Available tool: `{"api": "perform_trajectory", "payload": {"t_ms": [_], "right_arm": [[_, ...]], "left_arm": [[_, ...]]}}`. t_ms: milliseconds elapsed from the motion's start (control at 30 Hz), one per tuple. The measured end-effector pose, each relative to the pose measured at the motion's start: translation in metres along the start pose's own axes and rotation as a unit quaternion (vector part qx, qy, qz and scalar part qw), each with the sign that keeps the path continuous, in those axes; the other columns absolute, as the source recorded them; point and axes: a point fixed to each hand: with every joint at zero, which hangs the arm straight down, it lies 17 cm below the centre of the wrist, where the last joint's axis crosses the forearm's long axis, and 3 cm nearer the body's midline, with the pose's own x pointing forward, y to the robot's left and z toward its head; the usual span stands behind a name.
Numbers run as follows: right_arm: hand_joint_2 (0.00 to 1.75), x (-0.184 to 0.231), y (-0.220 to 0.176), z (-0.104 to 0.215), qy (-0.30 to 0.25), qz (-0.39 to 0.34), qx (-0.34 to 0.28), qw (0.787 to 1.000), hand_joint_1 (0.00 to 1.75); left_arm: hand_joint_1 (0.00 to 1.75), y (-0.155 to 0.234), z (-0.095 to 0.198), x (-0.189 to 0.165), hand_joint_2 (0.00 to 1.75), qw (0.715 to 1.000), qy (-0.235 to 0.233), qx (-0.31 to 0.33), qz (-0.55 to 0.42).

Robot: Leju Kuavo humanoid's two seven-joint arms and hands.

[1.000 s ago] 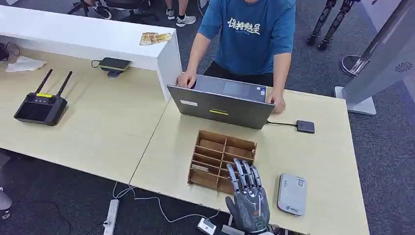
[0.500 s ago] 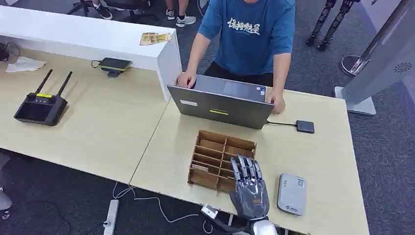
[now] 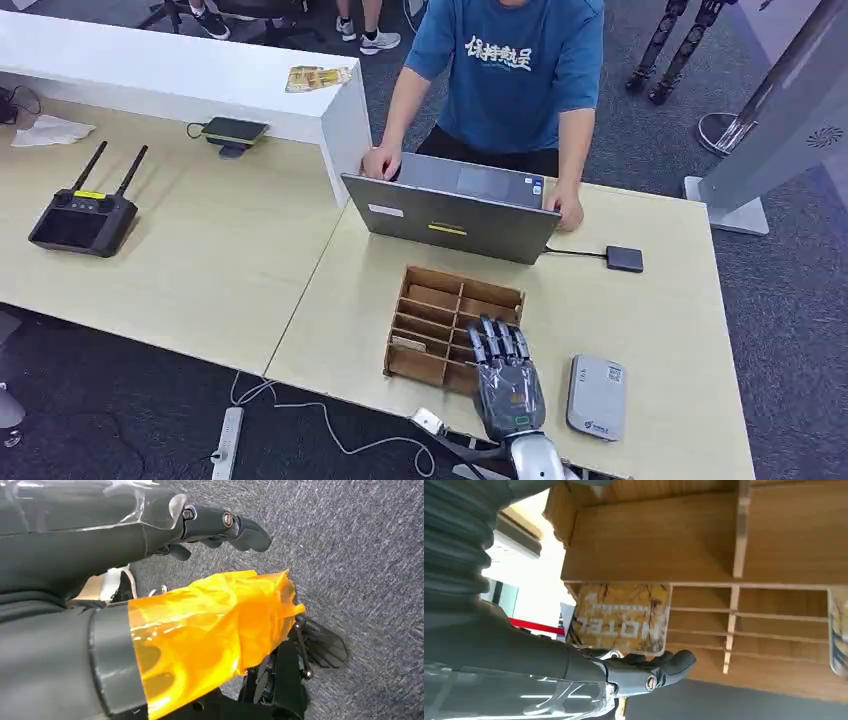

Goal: Pass the card to the sensor for recognition and then transmit it.

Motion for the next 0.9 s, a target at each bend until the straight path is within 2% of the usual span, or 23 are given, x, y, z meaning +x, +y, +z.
{"api": "perform_trajectory", "payload": {"t_ms": [367, 900], "right_arm": [[1.75, 0.01, -0.016, 0.011, -0.011, -0.024, -0.005, 1.0, 0.0], [1.75, 0.019, -0.051, 0.021, -0.021, -0.067, -0.052, 0.996, 0.0]], "left_arm": [[0.0, 0.001, 0.0, 0.001, 0.0, 1.0, -0.001, 0.003, 0.015], [0.0, 0.003, 0.0, 0.004, 0.0, 1.0, -0.008, 0.007, 0.026]]}}
